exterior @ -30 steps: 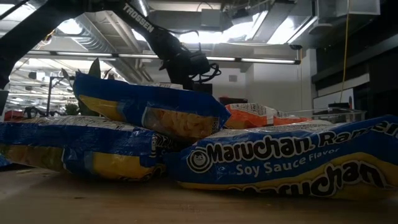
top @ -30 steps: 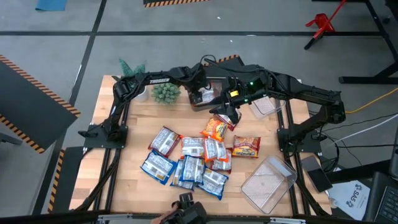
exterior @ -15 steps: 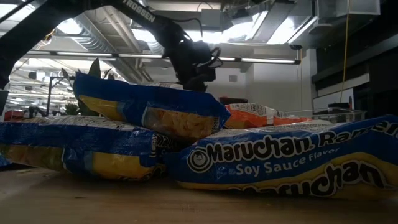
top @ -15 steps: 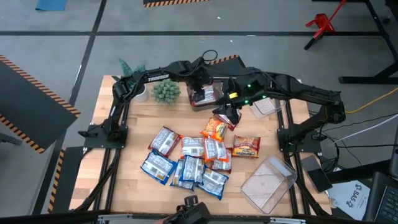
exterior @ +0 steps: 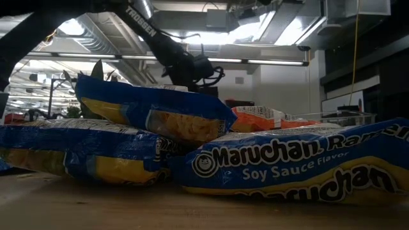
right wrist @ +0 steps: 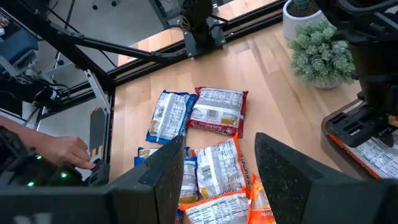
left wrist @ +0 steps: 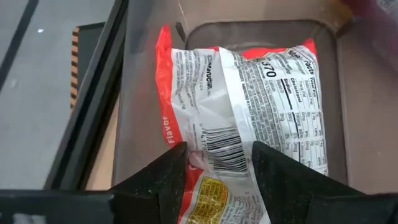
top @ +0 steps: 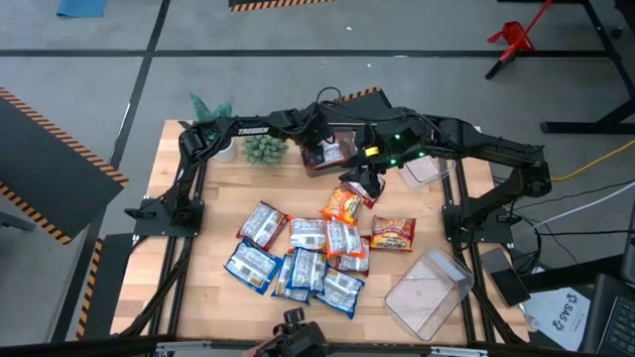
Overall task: Sort Maruchan noodles
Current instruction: Put the orange noodle pack into the black bin
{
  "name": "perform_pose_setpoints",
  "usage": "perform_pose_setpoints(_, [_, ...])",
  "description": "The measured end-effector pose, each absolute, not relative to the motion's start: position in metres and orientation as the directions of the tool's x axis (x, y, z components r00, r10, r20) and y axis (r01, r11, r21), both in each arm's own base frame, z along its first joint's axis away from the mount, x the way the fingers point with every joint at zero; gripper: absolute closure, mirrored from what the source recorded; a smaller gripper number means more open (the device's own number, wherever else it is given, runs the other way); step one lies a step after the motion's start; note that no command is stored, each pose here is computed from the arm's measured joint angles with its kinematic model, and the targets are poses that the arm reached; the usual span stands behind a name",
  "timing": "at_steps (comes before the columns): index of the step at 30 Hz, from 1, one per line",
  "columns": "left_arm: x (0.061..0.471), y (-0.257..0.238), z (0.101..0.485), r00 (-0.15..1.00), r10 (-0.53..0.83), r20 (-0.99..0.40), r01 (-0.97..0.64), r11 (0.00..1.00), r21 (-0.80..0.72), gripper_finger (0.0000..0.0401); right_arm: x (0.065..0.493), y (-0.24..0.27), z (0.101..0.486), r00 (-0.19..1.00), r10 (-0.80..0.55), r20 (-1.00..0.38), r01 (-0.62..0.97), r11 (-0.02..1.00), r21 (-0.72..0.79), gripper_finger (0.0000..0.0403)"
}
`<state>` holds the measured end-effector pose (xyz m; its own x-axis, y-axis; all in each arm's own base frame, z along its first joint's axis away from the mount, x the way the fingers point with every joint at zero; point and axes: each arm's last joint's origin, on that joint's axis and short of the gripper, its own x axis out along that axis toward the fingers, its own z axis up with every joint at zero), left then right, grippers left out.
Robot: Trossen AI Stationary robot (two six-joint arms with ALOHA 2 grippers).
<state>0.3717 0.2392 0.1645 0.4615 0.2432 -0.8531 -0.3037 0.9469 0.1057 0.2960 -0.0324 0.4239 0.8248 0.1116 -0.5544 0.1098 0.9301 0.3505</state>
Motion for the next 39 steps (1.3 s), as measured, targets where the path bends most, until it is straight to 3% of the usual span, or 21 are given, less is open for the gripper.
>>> perform_pose_setpoints(8, [0.365,0.247,0.167,0.482,0.153,-0.863,-0.354,0.935,-0.032,0.0226,0.294,-0.033,0.422,0.810,0.078,-0.581,0.133,0.941,0.312,0.0221])
perform_pose_setpoints(13, [0.363,0.255,0.203,0.548,0.096,-0.831,-0.341,0.933,-0.117,0.0226,0.287,-0.035,0.408,0.717,-0.005,-0.697,0.237,0.942,0.238,0.0221])
perform_pose_setpoints(24, [0.340,0.232,0.288,0.737,-0.125,-0.665,-0.173,0.916,-0.363,0.0219,0.286,0.000,0.318,0.455,-0.013,-0.890,0.244,0.963,0.111,0.0221])
perform_pose_setpoints(28, [0.332,0.220,0.295,0.733,-0.317,-0.602,-0.117,0.813,-0.570,0.0200,0.284,0.007,0.280,0.406,0.012,-0.914,0.473,0.853,0.221,0.0221])
perform_pose_setpoints(31, [0.328,0.210,0.293,0.723,-0.366,-0.586,-0.128,0.763,-0.634,0.0183,0.287,0.015,0.257,0.452,0.077,-0.889,0.569,0.742,0.354,0.0217])
perform_pose_setpoints(35, [0.321,0.194,0.283,0.697,-0.401,-0.594,-0.145,0.733,-0.665,0.0163,0.292,0.028,0.234,0.562,0.136,-0.816,0.612,0.596,0.520,0.0182])
perform_pose_setpoints(39, [0.318,0.170,0.250,0.636,-0.470,-0.613,-0.178,0.683,-0.708,0.0153,0.284,0.033,0.210,0.554,0.079,-0.829,0.702,0.491,0.516,0.0139])
